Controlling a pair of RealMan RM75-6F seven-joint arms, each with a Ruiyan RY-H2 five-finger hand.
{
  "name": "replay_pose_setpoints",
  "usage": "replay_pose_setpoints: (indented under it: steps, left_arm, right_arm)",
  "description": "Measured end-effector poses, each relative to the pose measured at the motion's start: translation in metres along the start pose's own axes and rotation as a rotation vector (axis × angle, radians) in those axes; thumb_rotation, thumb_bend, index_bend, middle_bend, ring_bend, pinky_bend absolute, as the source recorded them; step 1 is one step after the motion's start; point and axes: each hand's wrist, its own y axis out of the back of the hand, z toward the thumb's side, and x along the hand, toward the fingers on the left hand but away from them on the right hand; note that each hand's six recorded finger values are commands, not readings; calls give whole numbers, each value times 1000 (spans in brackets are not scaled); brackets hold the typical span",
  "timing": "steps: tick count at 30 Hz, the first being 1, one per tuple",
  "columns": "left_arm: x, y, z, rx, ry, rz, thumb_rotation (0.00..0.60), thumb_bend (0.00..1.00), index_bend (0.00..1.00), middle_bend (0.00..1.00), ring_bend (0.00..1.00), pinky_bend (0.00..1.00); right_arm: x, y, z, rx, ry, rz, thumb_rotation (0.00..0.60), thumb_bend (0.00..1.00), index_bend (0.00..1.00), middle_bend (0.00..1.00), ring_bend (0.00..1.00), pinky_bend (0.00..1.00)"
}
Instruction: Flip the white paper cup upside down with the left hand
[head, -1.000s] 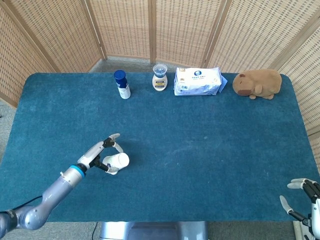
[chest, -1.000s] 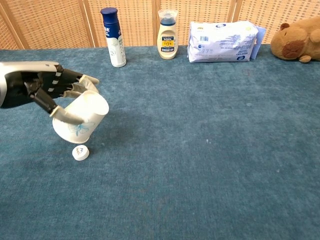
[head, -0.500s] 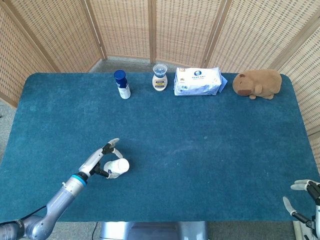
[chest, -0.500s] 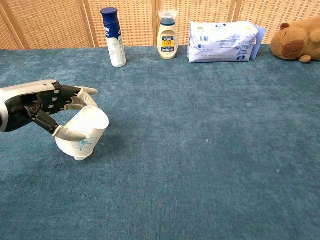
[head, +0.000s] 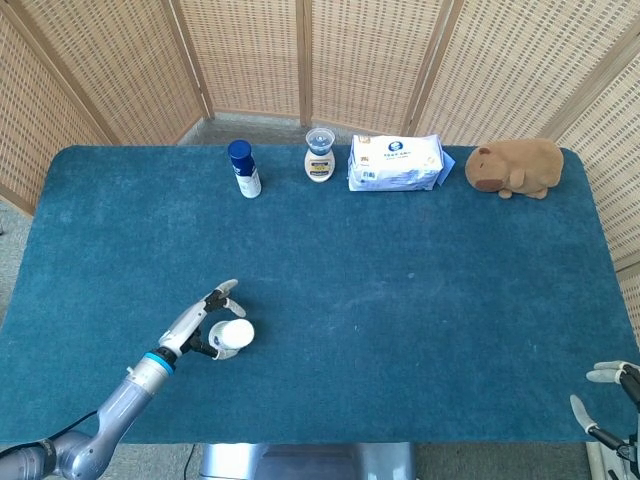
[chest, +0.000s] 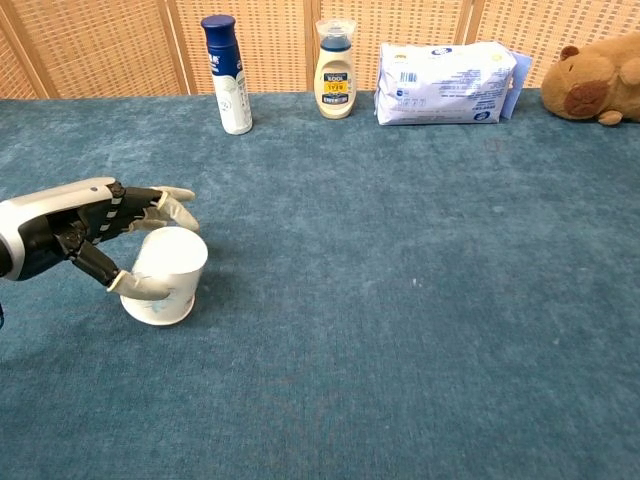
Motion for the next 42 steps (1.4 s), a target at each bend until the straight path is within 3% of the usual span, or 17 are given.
replay_pose_setpoints:
  steps: [4, 9, 17, 22, 25, 35, 42]
  left_arm:
    - [-4, 8, 1, 41, -16, 26, 600, 8, 128, 0, 0, 16]
    - [-16, 17, 5, 69, -9, 19, 600, 7, 26, 0, 0, 16]
    - [-39, 34, 20, 71, -37, 56, 600, 20, 20, 0, 0, 16]
    - [-59, 49, 28, 142, -34, 81, 600, 132, 19, 0, 0, 16]
    - [-75, 58, 31, 197, -22, 106, 600, 144, 20, 0, 0, 16]
    - [-136, 78, 29, 360, -2, 261, 600, 152, 40, 0, 0, 16]
    - [-195, 80, 22, 399, 29, 366, 600, 152, 47, 0, 0, 16]
  right_arm:
    - [1, 3, 1, -5, 3, -9, 526, 313, 461, 421, 341, 352]
    - [1, 4, 2, -10, 5, -12, 528, 313, 461, 421, 341, 352]
    - [-1, 5, 3, -3, 12, -6, 530, 313, 461, 421, 340, 346]
    - [-4, 3, 4, 19, 3, 12, 530, 313, 461, 421, 336, 337]
    - [-8, 3, 5, 33, -1, 21, 528, 313, 461, 421, 333, 332]
    - [-24, -11, 16, 91, 13, 77, 531, 312, 461, 417, 322, 316]
    - [-30, -23, 26, 105, 43, 123, 526, 312, 460, 409, 322, 312]
